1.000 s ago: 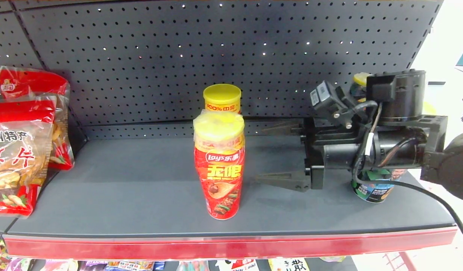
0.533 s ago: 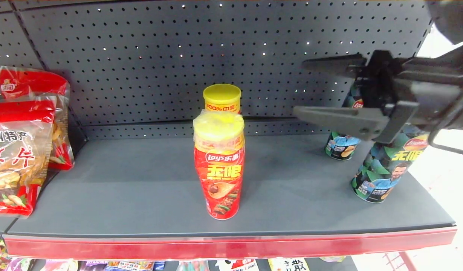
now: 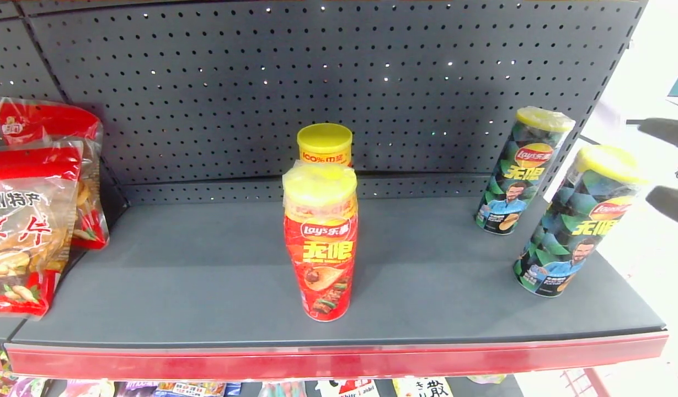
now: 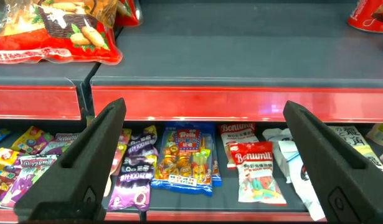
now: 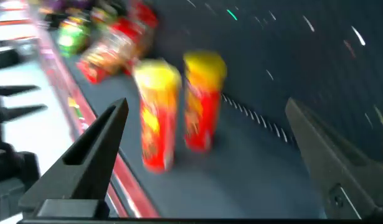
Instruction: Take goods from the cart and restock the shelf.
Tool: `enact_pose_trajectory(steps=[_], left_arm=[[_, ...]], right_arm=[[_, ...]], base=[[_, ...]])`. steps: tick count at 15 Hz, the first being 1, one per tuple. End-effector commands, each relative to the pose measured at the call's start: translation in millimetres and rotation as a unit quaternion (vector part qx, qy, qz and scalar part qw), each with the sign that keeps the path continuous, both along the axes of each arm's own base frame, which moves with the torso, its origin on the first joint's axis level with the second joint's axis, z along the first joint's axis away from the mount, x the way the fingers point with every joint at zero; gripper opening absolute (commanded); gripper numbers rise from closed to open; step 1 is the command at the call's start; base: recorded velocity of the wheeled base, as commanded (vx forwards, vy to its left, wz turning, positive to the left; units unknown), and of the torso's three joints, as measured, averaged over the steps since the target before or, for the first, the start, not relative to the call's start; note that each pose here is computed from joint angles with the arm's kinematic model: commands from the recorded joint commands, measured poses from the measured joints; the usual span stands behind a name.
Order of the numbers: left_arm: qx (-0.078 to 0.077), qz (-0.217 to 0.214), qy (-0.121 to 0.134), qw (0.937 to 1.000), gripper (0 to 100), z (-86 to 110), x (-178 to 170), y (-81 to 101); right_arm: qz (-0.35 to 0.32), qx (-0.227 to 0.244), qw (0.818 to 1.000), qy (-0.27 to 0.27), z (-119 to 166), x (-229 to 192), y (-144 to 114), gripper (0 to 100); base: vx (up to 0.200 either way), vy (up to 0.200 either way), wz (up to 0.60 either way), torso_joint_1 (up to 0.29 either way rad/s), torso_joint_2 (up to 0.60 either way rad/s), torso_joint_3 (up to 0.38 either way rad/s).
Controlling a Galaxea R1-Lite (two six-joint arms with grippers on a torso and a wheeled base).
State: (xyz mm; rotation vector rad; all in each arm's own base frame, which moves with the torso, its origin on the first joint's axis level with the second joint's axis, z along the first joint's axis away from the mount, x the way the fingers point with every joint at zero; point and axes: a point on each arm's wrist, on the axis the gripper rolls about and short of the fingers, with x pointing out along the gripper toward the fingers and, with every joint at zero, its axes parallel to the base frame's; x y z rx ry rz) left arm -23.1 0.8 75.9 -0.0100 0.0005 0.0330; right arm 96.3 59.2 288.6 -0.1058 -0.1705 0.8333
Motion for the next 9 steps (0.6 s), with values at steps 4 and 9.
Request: enact_pose_trajectory(steps=[4, 9], left_arm=[[0.0, 0.0, 0.0, 1.0, 100, 0.0, 0, 0.0], [0.0, 0.0, 0.0, 1.0, 100, 0.0, 0, 0.0]], right_arm=[[-0.276, 0.047, 0.96, 0.016, -110, -40, -43, 100], [-0.324, 0.057, 0.942, 0.067, -164, -79, -56, 100]], base=[[0.0, 0.0, 0.0, 0.0, 0.0, 0.0], [0.0, 0.0, 0.0, 0.0, 0.0, 0.0]])
